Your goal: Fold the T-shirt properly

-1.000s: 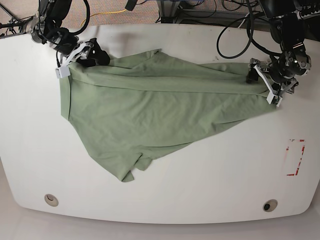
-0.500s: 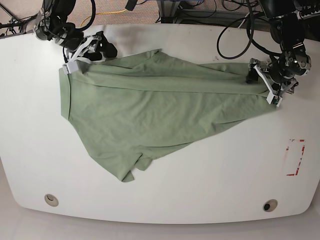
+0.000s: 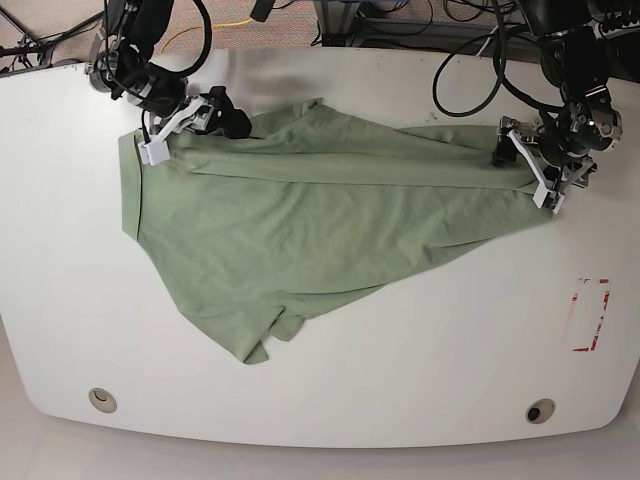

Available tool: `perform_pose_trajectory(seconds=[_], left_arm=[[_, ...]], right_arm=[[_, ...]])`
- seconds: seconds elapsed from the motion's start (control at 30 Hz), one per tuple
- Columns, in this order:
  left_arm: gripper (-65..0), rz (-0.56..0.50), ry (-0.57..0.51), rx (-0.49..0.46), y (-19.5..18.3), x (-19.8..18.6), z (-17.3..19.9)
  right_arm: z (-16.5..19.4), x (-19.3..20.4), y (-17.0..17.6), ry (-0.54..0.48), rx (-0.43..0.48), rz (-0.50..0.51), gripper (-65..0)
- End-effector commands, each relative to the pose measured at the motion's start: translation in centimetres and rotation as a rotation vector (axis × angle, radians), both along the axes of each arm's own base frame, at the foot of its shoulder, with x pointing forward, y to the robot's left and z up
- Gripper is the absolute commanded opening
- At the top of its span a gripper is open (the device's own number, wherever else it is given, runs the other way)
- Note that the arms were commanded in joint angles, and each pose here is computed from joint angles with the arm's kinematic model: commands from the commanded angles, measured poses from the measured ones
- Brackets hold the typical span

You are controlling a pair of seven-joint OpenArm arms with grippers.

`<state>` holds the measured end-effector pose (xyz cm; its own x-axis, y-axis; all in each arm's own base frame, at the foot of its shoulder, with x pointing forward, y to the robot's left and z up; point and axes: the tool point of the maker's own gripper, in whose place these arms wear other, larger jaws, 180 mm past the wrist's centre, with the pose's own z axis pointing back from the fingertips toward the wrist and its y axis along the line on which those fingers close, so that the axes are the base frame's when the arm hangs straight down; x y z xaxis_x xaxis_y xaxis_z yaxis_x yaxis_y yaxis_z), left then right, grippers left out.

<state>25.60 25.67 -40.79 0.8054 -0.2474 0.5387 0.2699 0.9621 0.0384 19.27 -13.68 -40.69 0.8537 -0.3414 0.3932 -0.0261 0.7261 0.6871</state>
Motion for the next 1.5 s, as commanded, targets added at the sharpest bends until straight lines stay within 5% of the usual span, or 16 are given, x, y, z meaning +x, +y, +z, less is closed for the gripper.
perform_pose_trajectory(seconds=[0.0,0.13,0.33,0.4,1.0,1.3,1.47], left_arm=[[-9.6,-0.005,-0.023,0.020,0.5,0.6,0.9],[-9.6,-0.005,-0.023,0.018,0.4,0.6,0.9],[-9.6,-0.005,-0.023,0.017,0.4,0.6,0.8],[-9.6,-0.005,-0.023,0.017,0.4,0.6,0.8],[-9.6,-0.004,-0.018,0.019,0.6,0.5,0.7],[-9.6,-0.006,-0.026,0.024,0.6,0.7,1.0],[-9.6,-0.015,-0.069,0.035,0.5,1.8,2.3]], right_arm=[[-0.7,-0.3,-0.2,0.055,-0.022,-0.012,-18.4],[-0.6,0.0,-0.2,0.051,-0.020,-0.016,-21.1],[-0.7,-0.3,-0.2,0.058,-0.020,-0.016,-58.8],[-0.7,-0.3,-0.2,0.058,-0.021,-0.014,-65.0],[2.3,-4.3,-0.3,0.019,-0.132,0.048,-65.0],[5.4,-5.6,0.4,-0.044,0.043,0.050,-65.0],[7.1,-3.9,-0.4,-0.121,0.046,0.027,-65.0]])
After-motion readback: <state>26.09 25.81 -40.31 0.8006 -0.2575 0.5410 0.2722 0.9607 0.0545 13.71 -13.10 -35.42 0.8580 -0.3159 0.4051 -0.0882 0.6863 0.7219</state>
